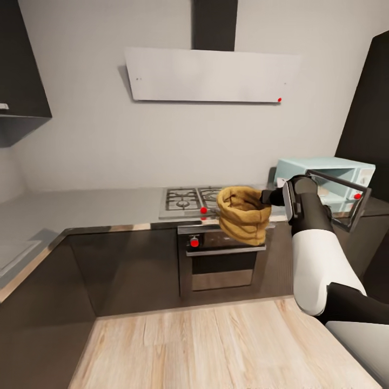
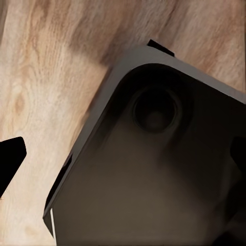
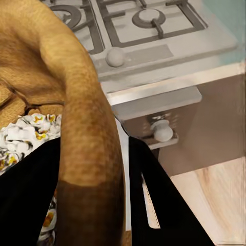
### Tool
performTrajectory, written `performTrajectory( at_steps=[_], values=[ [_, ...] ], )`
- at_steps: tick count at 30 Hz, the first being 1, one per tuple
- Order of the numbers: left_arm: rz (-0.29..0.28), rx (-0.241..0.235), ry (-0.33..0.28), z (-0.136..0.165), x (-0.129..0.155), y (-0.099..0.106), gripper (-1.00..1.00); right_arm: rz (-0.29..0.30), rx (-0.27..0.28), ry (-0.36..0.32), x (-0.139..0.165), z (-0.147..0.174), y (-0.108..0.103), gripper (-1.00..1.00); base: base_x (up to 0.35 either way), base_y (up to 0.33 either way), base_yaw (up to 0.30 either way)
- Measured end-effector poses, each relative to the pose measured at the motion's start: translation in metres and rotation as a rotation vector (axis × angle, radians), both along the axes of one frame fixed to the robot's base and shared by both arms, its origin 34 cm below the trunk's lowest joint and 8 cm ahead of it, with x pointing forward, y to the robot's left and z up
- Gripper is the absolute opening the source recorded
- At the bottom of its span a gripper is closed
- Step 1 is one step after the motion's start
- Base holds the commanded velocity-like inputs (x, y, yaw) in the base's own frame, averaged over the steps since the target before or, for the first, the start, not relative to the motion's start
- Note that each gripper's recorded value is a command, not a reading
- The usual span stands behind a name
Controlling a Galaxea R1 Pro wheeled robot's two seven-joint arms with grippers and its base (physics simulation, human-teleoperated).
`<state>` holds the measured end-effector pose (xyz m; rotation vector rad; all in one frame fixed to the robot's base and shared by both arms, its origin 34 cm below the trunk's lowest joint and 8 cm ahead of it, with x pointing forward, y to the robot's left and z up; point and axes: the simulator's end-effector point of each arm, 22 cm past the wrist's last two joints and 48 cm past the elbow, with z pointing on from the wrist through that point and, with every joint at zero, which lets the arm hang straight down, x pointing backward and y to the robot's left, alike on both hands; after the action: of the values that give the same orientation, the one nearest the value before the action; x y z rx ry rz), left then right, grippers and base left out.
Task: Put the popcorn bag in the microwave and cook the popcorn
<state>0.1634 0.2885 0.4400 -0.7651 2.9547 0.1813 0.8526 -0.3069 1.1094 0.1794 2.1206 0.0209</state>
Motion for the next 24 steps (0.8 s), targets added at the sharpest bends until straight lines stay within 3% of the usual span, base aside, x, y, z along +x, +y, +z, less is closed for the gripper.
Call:
performTrajectory(
  at_steps=[24],
  values=[
    [0.001,0.000,0.004,0.0000,-0.0019,0.0006,1.00,-0.001,0.000,0.002,-0.0001,-0.0008,-0.0010,-1.00,0.000,0.000,-0.277]
  ],
)
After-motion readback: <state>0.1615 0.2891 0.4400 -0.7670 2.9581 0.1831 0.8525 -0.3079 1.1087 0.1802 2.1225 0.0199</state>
